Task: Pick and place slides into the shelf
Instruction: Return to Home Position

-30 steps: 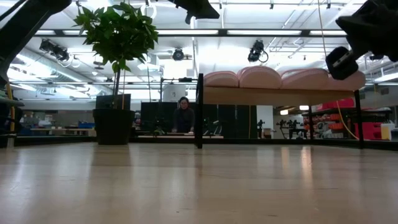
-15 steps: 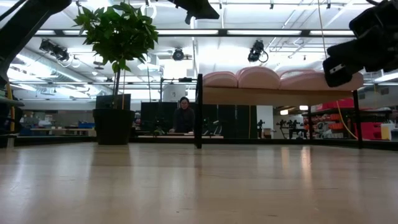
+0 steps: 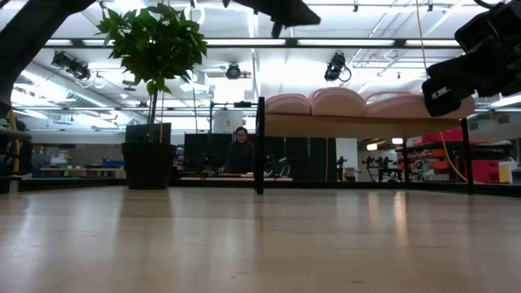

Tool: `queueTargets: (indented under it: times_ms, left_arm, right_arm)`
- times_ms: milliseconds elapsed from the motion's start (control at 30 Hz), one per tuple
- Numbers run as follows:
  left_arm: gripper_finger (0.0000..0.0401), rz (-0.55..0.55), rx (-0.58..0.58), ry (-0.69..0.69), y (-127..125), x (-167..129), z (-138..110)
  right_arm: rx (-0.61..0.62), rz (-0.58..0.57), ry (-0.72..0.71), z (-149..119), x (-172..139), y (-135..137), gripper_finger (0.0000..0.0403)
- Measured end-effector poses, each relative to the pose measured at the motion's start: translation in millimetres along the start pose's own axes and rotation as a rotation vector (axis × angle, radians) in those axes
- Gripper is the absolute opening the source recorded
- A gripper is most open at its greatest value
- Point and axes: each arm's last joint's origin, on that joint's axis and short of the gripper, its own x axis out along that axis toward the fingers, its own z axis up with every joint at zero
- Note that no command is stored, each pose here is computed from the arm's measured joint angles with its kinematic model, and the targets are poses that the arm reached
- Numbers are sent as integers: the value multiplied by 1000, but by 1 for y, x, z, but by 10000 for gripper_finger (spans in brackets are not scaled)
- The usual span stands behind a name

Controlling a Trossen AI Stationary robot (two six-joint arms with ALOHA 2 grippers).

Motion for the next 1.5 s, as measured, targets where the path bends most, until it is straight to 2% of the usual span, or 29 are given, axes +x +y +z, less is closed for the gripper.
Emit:
queueTargets:
  times_ms: [100,200,300,433,567,700,867,1167,1500]
  left_arm:
    - [3,-25,-30,30,-12,6,-10]
    - [2,-48,-36,7,-26,2,-9]
    - [2,-48,-67,-60,-37,2,-15]
    - [1,-33,-139,-240,-43,2,-33]
    - [1,6,-198,-298,-42,-12,-57]
    - [1,70,-181,-298,-49,-42,-71]
    - [1,121,-145,-372,-63,-91,-88]
    - [0,116,-147,-583,-80,-172,-147]
    - [0,138,-118,-676,-94,-237,-198]
  right_arm:
    - [0,0,0,0,0,0,16]
    - [0,0,0,0,0,0,14]
    - [1,0,0,0,0,0,14]
    - [1,0,0,0,0,0,16]
    - [1,0,1,0,0,0,15]
    - [1,0,1,0,0,0,14]
    - [1,0,1,0,0,0,14]
    - [1,0,1,0,0,0,14]
    - [1,1,1,0,0,0,14]
